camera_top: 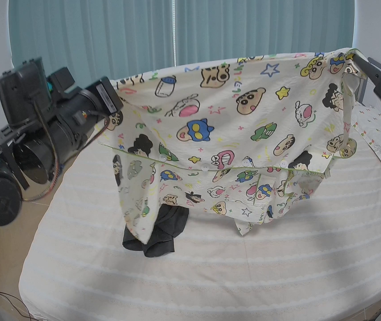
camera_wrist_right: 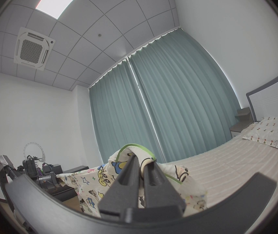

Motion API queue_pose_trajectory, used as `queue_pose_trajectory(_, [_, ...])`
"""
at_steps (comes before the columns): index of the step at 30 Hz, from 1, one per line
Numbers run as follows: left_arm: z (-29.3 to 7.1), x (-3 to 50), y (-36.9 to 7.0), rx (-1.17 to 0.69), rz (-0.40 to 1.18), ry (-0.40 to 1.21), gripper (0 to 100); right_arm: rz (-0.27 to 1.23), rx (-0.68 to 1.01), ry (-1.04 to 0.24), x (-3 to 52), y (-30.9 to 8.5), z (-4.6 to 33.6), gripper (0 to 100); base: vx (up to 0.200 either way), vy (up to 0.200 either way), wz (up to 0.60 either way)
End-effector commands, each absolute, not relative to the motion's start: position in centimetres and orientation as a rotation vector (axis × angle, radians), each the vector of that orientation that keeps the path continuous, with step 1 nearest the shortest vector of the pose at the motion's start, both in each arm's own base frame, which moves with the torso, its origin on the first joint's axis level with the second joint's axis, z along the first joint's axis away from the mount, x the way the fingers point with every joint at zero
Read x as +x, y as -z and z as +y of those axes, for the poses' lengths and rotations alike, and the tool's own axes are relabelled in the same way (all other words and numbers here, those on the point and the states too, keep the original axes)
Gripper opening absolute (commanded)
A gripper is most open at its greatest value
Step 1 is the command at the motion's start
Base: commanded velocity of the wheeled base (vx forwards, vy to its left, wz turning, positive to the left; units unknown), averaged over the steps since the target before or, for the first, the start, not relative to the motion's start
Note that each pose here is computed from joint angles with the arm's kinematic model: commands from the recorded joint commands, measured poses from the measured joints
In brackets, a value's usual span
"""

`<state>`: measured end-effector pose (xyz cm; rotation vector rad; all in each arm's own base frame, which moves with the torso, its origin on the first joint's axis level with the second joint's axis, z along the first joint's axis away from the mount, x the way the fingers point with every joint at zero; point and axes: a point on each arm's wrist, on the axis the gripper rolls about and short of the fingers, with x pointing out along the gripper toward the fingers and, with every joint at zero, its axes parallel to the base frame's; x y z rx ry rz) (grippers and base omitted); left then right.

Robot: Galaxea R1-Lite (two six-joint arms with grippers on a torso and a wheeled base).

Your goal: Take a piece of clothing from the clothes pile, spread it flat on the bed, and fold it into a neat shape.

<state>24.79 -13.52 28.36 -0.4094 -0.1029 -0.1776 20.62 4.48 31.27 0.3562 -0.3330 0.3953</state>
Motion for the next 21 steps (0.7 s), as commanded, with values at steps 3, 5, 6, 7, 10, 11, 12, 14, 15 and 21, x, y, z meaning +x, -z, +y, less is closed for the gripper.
queue_pose_trajectory(3, [-12.0, 22.1, -27.8, -0.415, -0.082, 0.177, 0, -0.294, 0.356, -0.413, 18.4, -29.8, 4.4, 0, 0.0, 0.0, 0.0])
queue_pose_trajectory(5, [-11.8, 21.6, -26.9, -0.423, -0.056, 0.174, 0, -0.285, 0.362, -0.412, 18.3, -29.6, 4.4, 0, 0.0, 0.0, 0.0])
queue_pose_trajectory(6, [-11.7, 21.5, -26.5, -0.425, -0.044, 0.172, 0, -0.283, 0.363, -0.414, 18.3, -29.5, 4.5, 0, 0.0, 0.0, 0.0])
queue_pose_trajectory(7, [-11.7, 21.4, -26.3, -0.426, -0.038, 0.173, 0, -0.275, 0.363, -0.414, 18.3, -29.3, 4.5, 0, 0.0, 0.0, 0.0])
queue_pose_trajectory(10, [-11.5, 21.2, -25.2, -0.435, -0.002, 0.165, 0, -0.248, 0.361, -0.416, 18.2, -28.5, 4.5, 0, -0.133, 0.0, 0.0])
queue_pose_trajectory(11, [-11.5, 21.2, -25.1, -0.437, 0.001, 0.164, 0, -0.25, 0.361, -0.416, 18.1, -28.5, 4.5, 0, -0.2, 0.0, 0.0])
queue_pose_trajectory(12, [-11.5, 21.2, -25.1, -0.442, 0.003, 0.164, 0, -0.248, 0.362, -0.416, 18.0, -28.5, 4.5, 0, -0.2, 0.0, 0.0])
queue_pose_trajectory(14, [-11.4, 21.0, -25.0, -0.456, 0.005, 0.164, 0, -0.239, 0.365, -0.417, 17.9, -28.2, 4.4, 0, -0.2, 0.0, 0.0])
queue_pose_trajectory(15, [-11.4, 21.0, -25.0, -0.459, 0.005, 0.162, 0, -0.236, 0.365, -0.416, 17.8, -28.1, 4.4, 0, -0.2, 0.0, 0.0])
queue_pose_trajectory(21, [-11.3, 20.7, -25.1, -0.46, 0.003, 0.164, 0, -0.258, 0.366, -0.425, 17.1, -28.5, 4.3, 0, -0.2, 0.0, 0.0])
